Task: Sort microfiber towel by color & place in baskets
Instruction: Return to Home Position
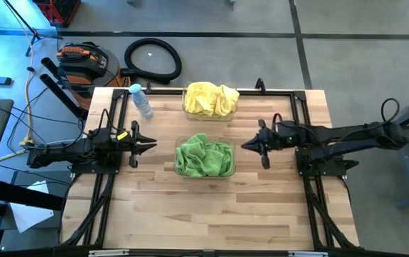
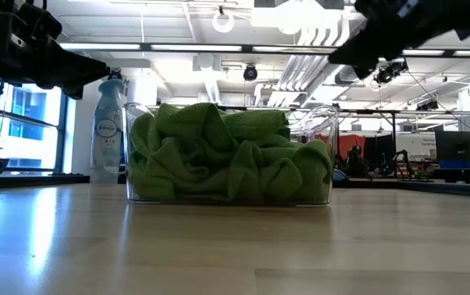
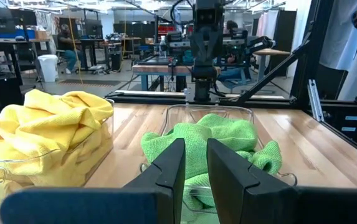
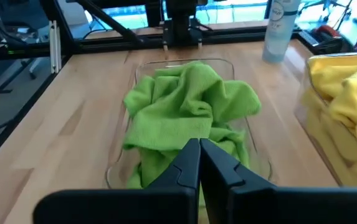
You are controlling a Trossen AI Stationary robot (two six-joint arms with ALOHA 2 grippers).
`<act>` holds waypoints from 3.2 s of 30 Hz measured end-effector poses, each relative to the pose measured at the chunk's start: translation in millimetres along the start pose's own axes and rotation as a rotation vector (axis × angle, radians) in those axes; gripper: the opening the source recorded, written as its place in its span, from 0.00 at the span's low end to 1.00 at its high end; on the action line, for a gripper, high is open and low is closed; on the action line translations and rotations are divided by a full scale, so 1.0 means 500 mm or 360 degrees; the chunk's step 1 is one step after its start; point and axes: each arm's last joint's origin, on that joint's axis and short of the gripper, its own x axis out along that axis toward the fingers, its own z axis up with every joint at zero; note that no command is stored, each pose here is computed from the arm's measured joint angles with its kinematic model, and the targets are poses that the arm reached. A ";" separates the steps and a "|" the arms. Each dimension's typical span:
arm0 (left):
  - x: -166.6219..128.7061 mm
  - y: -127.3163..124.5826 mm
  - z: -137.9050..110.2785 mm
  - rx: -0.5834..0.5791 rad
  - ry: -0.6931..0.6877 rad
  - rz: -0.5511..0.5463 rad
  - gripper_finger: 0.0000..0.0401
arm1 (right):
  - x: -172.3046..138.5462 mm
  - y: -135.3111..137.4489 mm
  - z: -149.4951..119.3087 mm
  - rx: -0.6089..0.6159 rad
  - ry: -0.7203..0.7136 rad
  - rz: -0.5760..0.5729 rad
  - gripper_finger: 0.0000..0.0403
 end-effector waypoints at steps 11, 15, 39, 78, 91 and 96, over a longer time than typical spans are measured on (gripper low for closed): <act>0.000 0.000 0.000 0.0000 -0.0001 0.0000 0.13 | -0.063 0.001 -0.084 -0.0015 -0.0233 0.0003 0.00; 0.000 0.000 0.000 0.0000 0.0000 0.0000 0.13 | -0.083 0.001 -0.114 -0.0010 -0.0321 0.0010 0.00; 0.000 0.000 0.000 -0.0001 0.0000 -0.0002 0.13 | -0.119 -0.003 -0.213 0.0130 -0.0566 0.0046 0.00; 0.000 0.000 0.000 -0.0001 -0.0001 -0.0001 0.13 | -0.146 -0.001 -0.202 0.0158 -0.0235 0.0019 0.00; 0.000 0.000 0.000 0.0000 -0.0001 -0.0001 0.13 | -0.146 -0.001 -0.202 0.0158 -0.0237 0.0020 0.00; 0.000 0.000 0.000 -0.0001 0.0000 -0.0001 0.13 | -0.146 -0.001 -0.202 0.0158 -0.0237 0.0020 0.00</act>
